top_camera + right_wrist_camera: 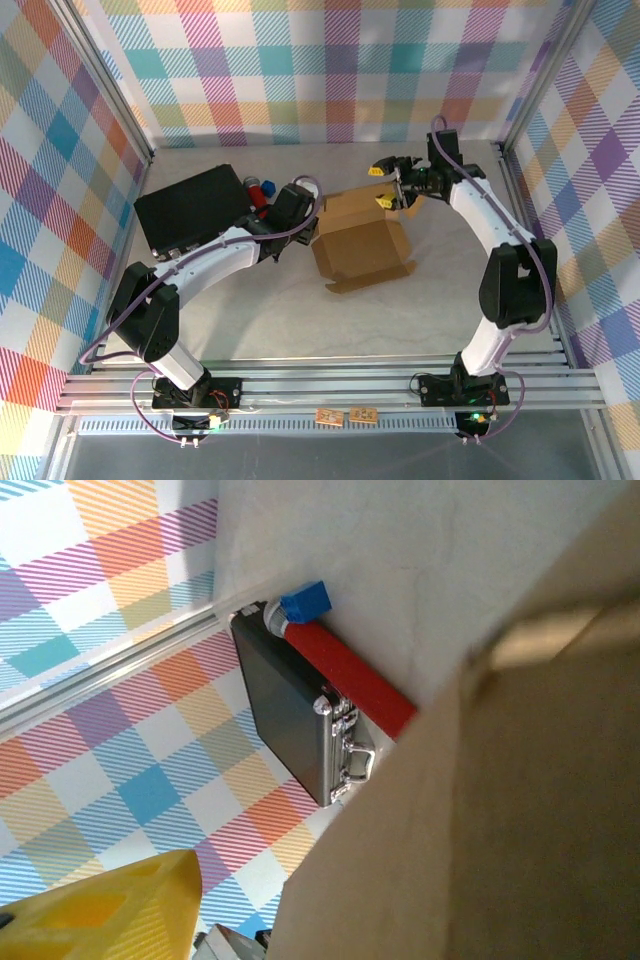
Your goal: Fold the paper box
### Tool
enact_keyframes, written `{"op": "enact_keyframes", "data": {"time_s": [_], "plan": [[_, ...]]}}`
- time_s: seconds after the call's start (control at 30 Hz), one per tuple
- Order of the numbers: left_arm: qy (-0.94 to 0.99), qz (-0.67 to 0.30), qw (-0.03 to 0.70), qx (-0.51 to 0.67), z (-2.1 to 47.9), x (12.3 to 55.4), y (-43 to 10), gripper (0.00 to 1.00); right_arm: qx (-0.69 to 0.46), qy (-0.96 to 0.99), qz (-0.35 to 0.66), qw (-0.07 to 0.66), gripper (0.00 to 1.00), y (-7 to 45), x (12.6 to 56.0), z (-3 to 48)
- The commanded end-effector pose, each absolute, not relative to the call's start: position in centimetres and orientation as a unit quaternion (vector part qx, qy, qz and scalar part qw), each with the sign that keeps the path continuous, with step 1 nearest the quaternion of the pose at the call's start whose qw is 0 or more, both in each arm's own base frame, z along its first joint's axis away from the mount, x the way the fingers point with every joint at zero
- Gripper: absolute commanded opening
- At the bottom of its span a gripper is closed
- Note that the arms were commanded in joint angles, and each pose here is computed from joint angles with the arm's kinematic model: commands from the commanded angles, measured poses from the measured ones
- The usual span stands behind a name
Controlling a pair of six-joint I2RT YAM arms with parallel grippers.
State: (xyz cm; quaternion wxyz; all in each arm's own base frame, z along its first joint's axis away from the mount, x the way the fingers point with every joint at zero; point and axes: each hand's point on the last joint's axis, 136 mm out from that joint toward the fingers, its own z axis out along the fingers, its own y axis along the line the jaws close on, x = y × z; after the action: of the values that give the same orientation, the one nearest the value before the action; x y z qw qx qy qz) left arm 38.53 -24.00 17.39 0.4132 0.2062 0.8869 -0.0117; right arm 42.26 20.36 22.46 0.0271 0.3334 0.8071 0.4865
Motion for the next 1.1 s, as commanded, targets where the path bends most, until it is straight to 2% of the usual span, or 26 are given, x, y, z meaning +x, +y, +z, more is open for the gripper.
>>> {"op": "enact_keyframes", "data": {"time_s": [0.0, 0.17, 0.47, 0.63, 0.9, 1.07], "plan": [[0.878, -0.005, 0.431, 0.209, 18.1, 38.7, -24.6, 0.00, 0.343, 0.791, 0.504, 0.056, 0.66, 21.0, 41.6, 24.3], [0.885, -0.001, 0.417, 0.208, 16.8, 38.4, -25.0, 0.00, 0.341, 0.787, 0.506, 0.091, 0.66, 21.0, 41.3, 24.6], [0.901, -0.008, 0.393, 0.186, 14.6, 37.7, -24.9, 0.00, 0.343, 0.790, 0.497, 0.109, 0.55, 21.7, 42.3, 22.7], [0.906, -0.009, 0.382, 0.181, 13.6, 37.3, -24.7, 0.00, 0.344, 0.795, 0.489, 0.104, 0.41, 22.1, 43.0, 21.8], [0.913, -0.011, 0.371, 0.169, 12.4, 37.2, -24.7, 0.00, 0.342, 0.799, 0.485, 0.098, 0.33, 23.7, 43.2, 20.7], [0.916, -0.007, 0.367, 0.161, 11.8, 37.2, -24.5, 0.00, 0.346, 0.803, 0.475, 0.097, 0.22, 23.9, 43.7, 19.7]]}}
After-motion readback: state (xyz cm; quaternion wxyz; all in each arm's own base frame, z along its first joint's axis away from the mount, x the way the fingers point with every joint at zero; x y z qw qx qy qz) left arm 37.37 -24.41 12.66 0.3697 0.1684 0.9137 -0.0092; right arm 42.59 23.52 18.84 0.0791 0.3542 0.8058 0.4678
